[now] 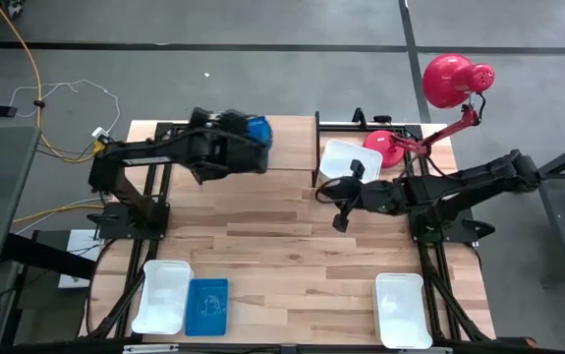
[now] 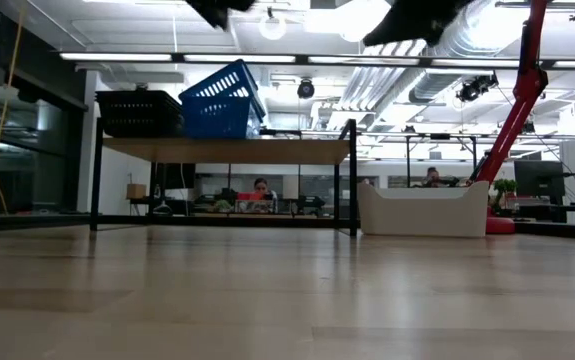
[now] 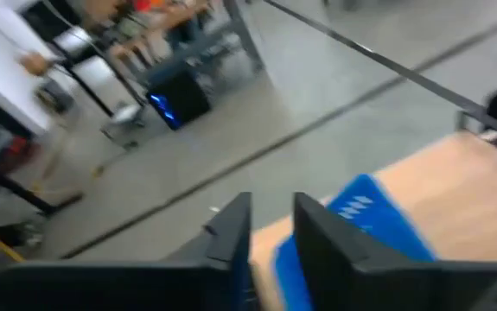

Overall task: Stack baskets on shelf by color
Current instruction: Stack the top left blue bin on the blue bin on the shelf

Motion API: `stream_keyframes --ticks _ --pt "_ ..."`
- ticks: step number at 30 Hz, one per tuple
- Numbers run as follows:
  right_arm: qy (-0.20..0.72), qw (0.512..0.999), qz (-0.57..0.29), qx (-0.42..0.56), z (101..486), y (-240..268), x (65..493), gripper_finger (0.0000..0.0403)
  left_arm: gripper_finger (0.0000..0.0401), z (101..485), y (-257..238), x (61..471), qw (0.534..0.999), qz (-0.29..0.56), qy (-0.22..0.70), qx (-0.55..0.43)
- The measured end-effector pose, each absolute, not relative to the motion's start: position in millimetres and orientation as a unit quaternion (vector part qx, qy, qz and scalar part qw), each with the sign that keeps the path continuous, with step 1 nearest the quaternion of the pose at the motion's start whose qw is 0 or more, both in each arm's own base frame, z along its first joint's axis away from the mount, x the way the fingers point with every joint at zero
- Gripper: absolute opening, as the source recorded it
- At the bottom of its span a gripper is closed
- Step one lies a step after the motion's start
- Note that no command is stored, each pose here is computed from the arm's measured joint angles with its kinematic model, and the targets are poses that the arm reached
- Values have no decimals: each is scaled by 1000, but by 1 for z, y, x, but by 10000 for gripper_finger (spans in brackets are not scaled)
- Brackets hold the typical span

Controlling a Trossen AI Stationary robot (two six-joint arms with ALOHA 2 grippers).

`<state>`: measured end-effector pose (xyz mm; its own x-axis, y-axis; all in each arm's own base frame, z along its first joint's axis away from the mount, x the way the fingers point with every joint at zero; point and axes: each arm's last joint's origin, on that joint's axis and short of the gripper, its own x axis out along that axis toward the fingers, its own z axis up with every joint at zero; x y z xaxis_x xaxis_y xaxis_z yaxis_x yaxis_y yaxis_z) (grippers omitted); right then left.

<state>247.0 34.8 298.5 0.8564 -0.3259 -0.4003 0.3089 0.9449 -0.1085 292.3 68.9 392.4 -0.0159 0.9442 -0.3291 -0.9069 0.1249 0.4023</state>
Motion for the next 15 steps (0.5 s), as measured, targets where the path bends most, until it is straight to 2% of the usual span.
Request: stream_keyframes --ticks 3,8,15 --pt "183 972 -143 -25 304 27 253 0 13 399 53 273 692 679 240 50" --pt "141 985 -93 -23 303 7 275 0 3 394 29 250 719 659 209 73" --pt "90 994 -65 -7 285 -30 315 0 1 354 12 196 746 622 227 68"
